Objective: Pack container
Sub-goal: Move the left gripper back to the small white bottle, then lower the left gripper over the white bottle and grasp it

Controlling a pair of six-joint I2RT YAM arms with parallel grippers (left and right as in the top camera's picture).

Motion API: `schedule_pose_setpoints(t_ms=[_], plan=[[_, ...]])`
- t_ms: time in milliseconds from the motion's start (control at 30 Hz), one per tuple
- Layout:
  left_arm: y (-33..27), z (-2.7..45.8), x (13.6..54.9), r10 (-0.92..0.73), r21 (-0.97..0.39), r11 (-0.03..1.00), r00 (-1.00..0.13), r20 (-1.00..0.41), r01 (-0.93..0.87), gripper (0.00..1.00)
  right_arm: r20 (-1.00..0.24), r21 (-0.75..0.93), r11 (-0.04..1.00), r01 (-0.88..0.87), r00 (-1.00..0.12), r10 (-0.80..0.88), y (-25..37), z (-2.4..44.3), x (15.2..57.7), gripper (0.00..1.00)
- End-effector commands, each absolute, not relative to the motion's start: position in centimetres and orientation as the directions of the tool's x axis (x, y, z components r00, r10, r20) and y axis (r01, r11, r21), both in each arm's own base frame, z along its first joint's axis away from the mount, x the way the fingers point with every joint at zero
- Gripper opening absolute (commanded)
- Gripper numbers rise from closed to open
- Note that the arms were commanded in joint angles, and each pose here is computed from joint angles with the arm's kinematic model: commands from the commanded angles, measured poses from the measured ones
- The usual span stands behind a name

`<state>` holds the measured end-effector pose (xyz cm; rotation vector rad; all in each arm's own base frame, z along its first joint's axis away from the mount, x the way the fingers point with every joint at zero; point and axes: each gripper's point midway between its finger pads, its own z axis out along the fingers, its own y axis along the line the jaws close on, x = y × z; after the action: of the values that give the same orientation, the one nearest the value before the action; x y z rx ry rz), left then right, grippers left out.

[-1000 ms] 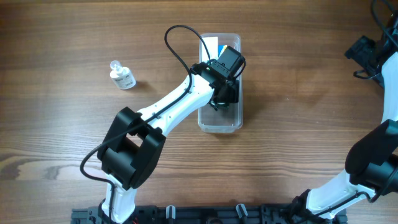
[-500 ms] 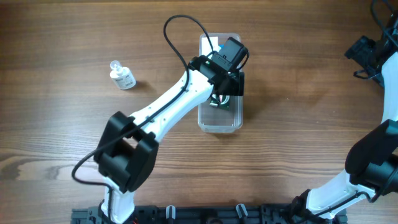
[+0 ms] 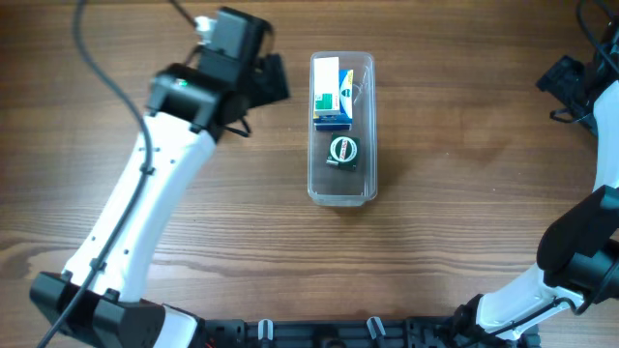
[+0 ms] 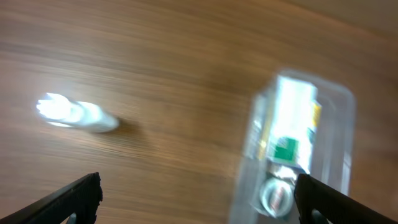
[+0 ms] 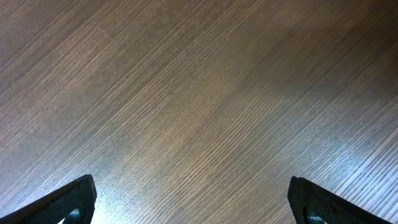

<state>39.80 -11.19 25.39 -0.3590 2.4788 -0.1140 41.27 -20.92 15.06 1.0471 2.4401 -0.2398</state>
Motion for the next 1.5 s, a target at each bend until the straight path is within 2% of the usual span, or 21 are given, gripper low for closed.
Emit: schedule_pose_setpoints(t_ms=[0, 67, 167, 267, 333, 400, 567, 767, 967, 1033, 1467], plan=[[-7.3, 25.0, 40.3, -0.459, -0.22, 0.887, -0.713, -0.531, -0.407, 1.0, -0.478, 0.012, 0.688, 0.726, -0.6, 0.642, -20.8, 14.4, 41.4, 1.0], [-8.4, 24.5, 40.1, -0.505, -0.318, 0.861, -0.742, -0.44, -0.397, 1.0, -0.478, 0.012, 0.688, 0.726, -0.6, 0.641, -20.8, 14.4, 41.4, 1.0], [-8.5, 24.3, 39.8, -0.547, -0.361, 0.83, -0.744, -0.384, -0.425, 1.0, -0.478, 0.012, 0.688, 0.726, -0.6, 0.642, -20.8, 14.4, 41.4, 1.0], [-5.3, 23.2, 38.3, -0.847, -0.372, 0.53, -0.462, -0.262, -0.762, 1.0, -0.478, 0.012, 0.688, 0.725, -0.6, 0.641, -20.8, 14.4, 41.4, 1.0], [-3.8, 22.6, 36.8, -0.947, -0.35, 0.304, -0.241, -0.212, -0.886, 1.0, -0.478, 0.013, 0.688, 0.726, -0.599, 0.642, -20.8, 14.4, 41.4, 1.0], [-3.6, 22.5, 36.6, -0.969, -0.357, 0.218, -0.158, -0.189, -0.908, 1.0, -0.478, 0.012, 0.688, 0.726, -0.6, 0.642, -20.8, 14.4, 41.4, 1.0], [-3.6, 22.7, 37.1, -0.97, -0.375, 0.217, -0.155, -0.189, -0.901, 1.0, -0.478, 0.012, 0.688, 0.726, -0.6, 0.642, -20.8, 14.4, 41.4, 1.0], [-1.9, 21.2, 37.8, -0.991, -0.368, -0.003, 0.051, -0.123, -0.93, 0.99, -0.478, 0.012, 0.688, 0.726, -0.6, 0.642, -20.8, 14.4, 41.4, 1.0], [1.6, 18.5, 38.7, -0.987, -0.306, -0.112, 0.143, -0.079, -0.946, 0.99, -0.478, 0.012, 0.688, 0.726, -0.6, 0.642, -20.8, 14.4, 41.4, 1.0], [1.5, 17.4, 39.7, -0.994, -0.297, -0.079, 0.097, -0.045, -0.952, 0.99, -0.478, 0.012, 0.688, 0.726, -0.6, 0.641, -20.8, 14.4, 41.4, 1.0], [1.0, 13.1, 42.3, -0.996, -0.261, -0.084, 0.091, -0.013, -0.962, 0.99, -0.478, 0.012, 0.688, 0.726, -0.6, 0.642, -20.8, 14.4, 41.4, 1.0]])
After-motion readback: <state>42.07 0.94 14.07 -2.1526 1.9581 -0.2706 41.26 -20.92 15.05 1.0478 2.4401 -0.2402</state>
